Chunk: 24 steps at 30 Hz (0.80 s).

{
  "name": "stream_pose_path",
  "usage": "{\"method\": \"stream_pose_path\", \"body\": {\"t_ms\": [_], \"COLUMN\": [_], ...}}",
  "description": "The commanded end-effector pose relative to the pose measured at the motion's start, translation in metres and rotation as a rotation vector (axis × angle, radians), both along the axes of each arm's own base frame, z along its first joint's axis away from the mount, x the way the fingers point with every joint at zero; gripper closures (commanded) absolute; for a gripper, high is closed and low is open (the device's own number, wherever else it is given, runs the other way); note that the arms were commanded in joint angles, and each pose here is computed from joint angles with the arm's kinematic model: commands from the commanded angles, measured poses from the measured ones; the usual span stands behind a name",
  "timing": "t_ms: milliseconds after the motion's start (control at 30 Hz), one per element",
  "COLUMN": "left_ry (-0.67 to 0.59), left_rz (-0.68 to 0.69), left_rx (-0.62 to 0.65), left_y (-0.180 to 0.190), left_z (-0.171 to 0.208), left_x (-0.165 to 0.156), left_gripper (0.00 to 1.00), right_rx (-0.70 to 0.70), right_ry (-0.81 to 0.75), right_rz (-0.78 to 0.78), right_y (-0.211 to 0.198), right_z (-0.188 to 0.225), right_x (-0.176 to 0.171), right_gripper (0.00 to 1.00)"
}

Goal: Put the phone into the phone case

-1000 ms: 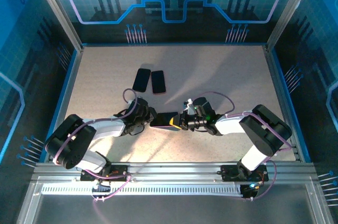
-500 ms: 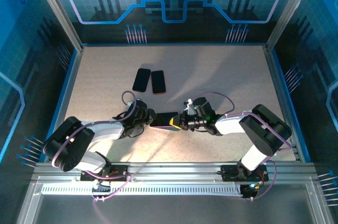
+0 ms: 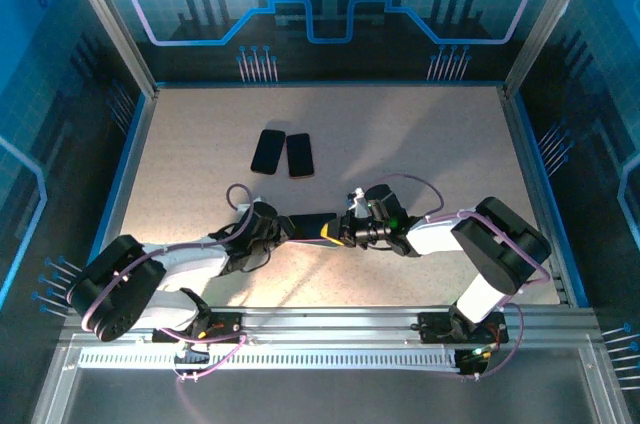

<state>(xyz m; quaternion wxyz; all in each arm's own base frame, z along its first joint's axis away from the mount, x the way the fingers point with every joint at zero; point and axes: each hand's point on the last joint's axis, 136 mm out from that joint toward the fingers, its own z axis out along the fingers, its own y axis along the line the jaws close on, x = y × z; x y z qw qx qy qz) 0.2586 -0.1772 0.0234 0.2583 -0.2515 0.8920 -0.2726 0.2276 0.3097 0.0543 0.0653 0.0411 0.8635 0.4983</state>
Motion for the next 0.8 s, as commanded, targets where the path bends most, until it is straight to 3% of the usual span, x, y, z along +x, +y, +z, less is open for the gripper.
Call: {"method": "stream_pose_path", "body": {"t_ms": [0,767], "left_ry": [0.026,-0.047], "left_rz": [-0.075,-0.099], "left_rx": [-0.064,0.039], "left_y": [-0.023,-0.018], "left_z": [0.002,0.023], "left_x": [-0.015,-0.005], "left_gripper": [0.69,0.69], "right_rx": [-0.132,-0.191], "right_ry": [0.128,0.103], "right_rz": [0.006,0.014], "right_y": [-0.009,-0.017], "right_z": [-0.04,-0.044], "right_x": [-0.024,-0.031], "right_gripper": [1.0,1.0]}}
